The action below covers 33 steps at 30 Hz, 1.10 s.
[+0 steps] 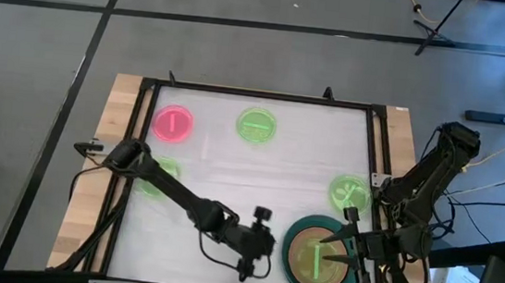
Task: Stack plastic plates
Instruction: Stack the green plate on top of the green plate
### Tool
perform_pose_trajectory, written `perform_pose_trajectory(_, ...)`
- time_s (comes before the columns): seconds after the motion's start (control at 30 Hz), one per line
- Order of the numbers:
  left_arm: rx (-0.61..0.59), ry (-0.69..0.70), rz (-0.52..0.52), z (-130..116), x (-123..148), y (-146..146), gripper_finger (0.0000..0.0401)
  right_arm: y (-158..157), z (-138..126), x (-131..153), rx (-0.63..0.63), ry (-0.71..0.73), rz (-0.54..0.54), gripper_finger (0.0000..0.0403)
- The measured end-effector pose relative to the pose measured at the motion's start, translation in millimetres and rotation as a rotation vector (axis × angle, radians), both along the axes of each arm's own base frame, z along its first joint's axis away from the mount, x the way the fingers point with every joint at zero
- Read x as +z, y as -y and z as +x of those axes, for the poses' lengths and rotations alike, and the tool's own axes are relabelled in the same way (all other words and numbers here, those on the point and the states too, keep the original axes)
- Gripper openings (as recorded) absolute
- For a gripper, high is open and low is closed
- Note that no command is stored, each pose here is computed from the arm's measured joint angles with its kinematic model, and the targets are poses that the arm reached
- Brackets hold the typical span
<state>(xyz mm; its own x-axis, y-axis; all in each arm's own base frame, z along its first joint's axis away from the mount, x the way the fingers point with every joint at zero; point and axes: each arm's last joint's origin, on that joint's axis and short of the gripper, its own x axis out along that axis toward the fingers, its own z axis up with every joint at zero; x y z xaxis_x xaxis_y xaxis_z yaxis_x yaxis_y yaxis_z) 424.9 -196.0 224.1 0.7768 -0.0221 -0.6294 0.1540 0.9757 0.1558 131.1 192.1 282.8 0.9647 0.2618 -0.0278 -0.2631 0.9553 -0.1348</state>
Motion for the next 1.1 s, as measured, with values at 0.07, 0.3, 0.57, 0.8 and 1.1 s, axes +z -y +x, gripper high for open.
perform_pose_trajectory(0.07,0.068,-0.073,-0.007,-12,8,-6,0.0100,0,0,0,0.000,0.000,0.001,0.0161)
perform_pose_trajectory(0.3,0.324,-0.332,-0.018,-50,14,-20,0.0100,0,0,0,-0.010,0.004,-0.004,0.0161)
perform_pose_trajectory(0.57,0.514,-0.468,0.129,-80,9,-22,0.0100,1,0,-1,-0.026,-0.005,-0.024,0.0161)
perform_pose_trajectory(0.8,0.676,-0.429,0.227,-116,27,-30,0.0100,1,0,-2,-0.026,-0.007,-0.025,0.0161)
perform_pose_trajectory(1.1,0.992,-0.337,-0.002,-193,22,-67,0.0100,2,0,-3,-0.049,-0.013,-0.033,0.0161)
